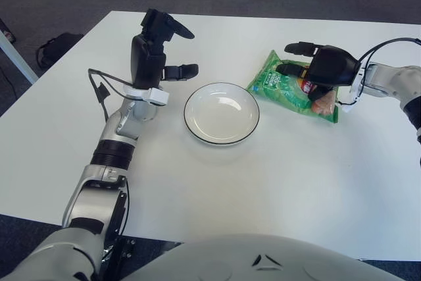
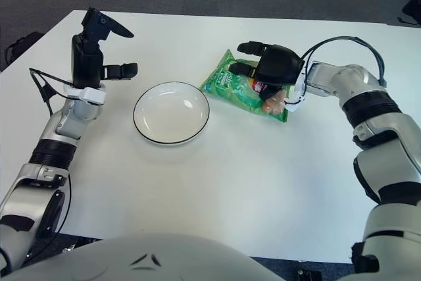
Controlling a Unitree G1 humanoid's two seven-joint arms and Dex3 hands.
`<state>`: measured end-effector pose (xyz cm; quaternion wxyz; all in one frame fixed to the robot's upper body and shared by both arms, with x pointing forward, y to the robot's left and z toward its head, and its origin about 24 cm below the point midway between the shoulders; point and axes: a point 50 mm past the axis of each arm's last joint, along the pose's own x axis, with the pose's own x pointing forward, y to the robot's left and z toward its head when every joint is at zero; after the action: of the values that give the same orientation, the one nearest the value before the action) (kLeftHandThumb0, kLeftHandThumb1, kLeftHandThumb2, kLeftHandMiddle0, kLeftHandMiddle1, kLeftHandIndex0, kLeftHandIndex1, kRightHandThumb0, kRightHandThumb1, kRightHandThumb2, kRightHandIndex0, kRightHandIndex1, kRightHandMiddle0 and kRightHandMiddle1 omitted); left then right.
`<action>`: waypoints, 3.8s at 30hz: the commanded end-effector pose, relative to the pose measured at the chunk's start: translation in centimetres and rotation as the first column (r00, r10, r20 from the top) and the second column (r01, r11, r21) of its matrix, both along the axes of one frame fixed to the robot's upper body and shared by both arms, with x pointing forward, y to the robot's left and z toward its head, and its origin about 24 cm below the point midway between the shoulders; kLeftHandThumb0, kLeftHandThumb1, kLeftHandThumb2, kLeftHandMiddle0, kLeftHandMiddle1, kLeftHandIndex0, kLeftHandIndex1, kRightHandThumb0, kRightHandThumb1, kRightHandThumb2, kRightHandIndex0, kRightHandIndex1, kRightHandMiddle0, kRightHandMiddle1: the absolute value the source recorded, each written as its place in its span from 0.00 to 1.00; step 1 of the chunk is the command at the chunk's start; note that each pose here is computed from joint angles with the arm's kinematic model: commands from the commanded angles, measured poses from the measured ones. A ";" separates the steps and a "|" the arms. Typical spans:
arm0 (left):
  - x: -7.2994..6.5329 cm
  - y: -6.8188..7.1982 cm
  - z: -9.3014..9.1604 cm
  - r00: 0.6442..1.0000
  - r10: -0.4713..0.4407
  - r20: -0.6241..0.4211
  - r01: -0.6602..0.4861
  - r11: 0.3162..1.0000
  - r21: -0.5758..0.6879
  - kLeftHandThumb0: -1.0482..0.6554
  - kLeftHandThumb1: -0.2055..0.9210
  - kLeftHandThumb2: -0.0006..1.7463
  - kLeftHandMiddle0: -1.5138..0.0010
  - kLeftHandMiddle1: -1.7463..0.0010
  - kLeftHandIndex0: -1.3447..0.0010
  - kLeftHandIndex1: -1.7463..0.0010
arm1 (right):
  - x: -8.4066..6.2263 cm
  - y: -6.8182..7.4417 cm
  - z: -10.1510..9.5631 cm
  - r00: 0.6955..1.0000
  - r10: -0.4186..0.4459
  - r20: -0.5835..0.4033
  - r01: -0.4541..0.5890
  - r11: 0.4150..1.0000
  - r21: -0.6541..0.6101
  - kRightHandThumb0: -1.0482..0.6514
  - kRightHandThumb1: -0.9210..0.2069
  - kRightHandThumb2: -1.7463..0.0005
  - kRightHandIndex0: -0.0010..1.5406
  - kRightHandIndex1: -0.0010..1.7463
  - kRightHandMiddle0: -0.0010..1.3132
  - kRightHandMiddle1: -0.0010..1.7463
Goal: Put the snack into the plate.
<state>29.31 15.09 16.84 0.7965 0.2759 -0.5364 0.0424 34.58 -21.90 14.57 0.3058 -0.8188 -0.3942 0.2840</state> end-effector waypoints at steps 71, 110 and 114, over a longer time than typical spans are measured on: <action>0.7 0.2 -2.4 0.996 0.024 -0.085 -0.021 0.999 0.040 0.61 0.50 0.71 0.60 0.02 0.69 0.06 | -0.2 0.4 4.5 0.753 -0.461 -0.469 0.658 0.522 0.543 0.04 0.00 0.57 0.14 0.06 0.00 0.38; -0.2 1.6 -2.7 0.992 0.118 -0.050 -0.122 0.989 -0.085 0.61 0.44 0.76 0.57 0.00 0.67 0.06 | 0.8 2.7 -0.1 0.486 -0.582 -0.652 0.850 0.489 0.197 0.00 0.00 0.47 0.05 0.00 0.00 0.20; -0.6 1.9 -2.6 0.988 0.150 -0.034 -0.153 0.979 -0.133 0.61 0.44 0.77 0.57 0.00 0.68 0.05 | 1.0 2.6 -1.4 0.443 -0.588 -0.677 0.860 0.493 0.136 0.00 0.00 0.46 0.03 0.00 0.00 0.17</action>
<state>29.08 16.59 14.29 0.8152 0.2671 -0.5014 0.1125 35.35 -19.32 13.96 0.6904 -0.6880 0.0433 0.2192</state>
